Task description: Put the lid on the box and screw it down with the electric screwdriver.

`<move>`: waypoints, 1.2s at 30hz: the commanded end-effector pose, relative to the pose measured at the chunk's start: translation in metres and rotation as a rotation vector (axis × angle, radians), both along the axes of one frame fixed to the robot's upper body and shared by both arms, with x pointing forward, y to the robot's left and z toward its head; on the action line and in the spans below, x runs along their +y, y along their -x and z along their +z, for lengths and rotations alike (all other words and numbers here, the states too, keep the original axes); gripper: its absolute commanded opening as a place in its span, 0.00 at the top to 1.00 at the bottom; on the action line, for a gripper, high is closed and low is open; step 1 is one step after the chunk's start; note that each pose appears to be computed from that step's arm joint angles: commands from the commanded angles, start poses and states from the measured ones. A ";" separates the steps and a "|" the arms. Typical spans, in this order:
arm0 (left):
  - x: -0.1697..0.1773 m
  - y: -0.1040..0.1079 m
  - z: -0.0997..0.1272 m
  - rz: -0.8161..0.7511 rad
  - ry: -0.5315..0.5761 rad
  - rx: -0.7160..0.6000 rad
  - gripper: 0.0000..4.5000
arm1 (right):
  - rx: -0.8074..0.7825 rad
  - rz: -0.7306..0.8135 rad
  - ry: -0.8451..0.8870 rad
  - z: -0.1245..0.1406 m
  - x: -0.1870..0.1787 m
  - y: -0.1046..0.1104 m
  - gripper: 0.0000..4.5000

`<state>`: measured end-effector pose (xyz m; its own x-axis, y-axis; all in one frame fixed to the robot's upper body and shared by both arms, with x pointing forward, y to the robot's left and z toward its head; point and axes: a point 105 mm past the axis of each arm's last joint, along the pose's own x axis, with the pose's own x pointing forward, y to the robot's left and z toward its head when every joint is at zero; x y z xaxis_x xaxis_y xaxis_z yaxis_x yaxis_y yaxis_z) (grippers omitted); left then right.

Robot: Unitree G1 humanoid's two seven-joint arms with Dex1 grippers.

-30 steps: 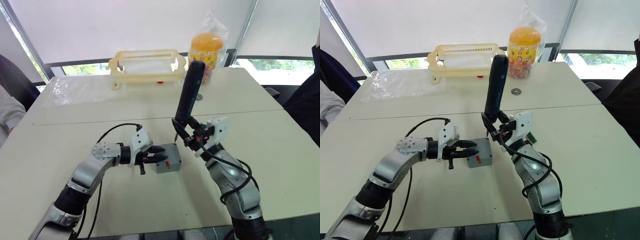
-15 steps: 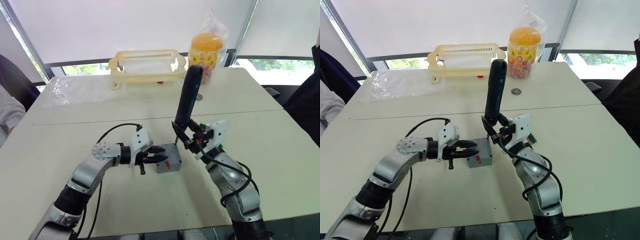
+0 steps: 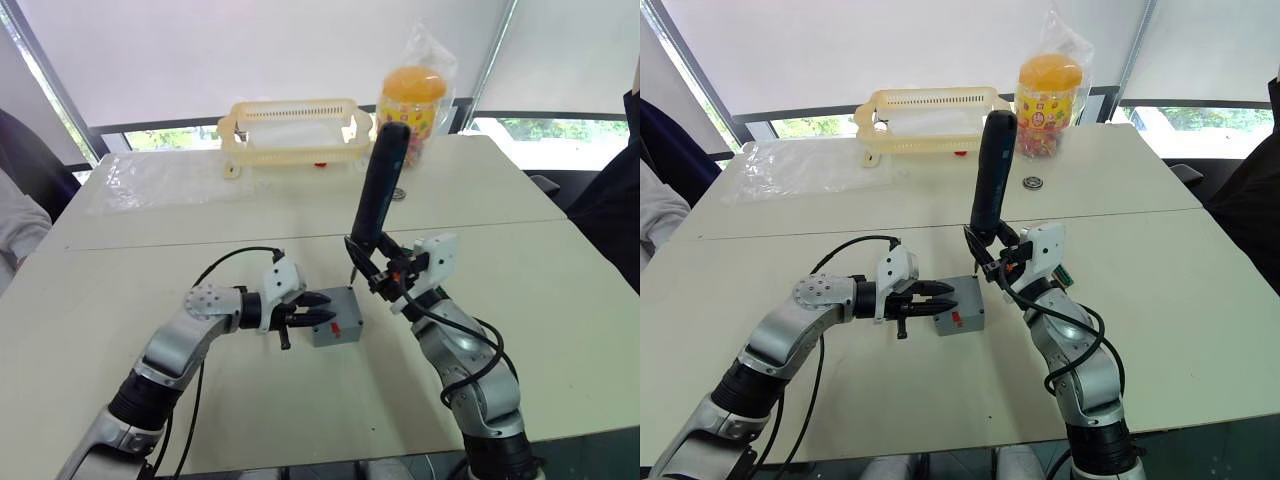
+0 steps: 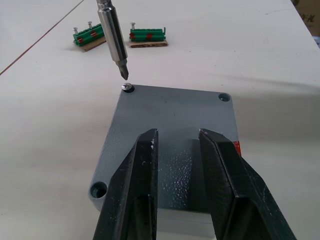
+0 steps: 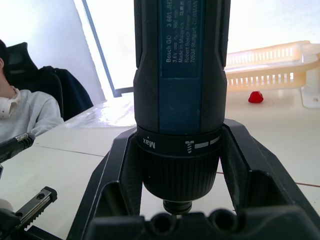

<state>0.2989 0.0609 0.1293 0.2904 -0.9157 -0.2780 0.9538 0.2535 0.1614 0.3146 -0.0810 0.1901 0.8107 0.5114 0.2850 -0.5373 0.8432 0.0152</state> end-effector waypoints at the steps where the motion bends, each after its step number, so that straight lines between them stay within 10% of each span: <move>1: 0.004 0.003 -0.022 0.012 -0.056 0.071 0.72 | -0.111 0.019 -0.031 0.028 0.003 0.009 0.61; 36: 0.005 0.003 -0.023 0.019 -0.059 0.071 0.72 | -0.053 0.065 0.015 0.001 0.015 0.007 0.61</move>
<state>0.2984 0.0611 0.1286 0.2911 -0.9154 -0.2781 0.9537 0.2548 0.1599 0.3143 -0.0740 0.1832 0.7939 0.5373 0.2848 -0.5575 0.8301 -0.0121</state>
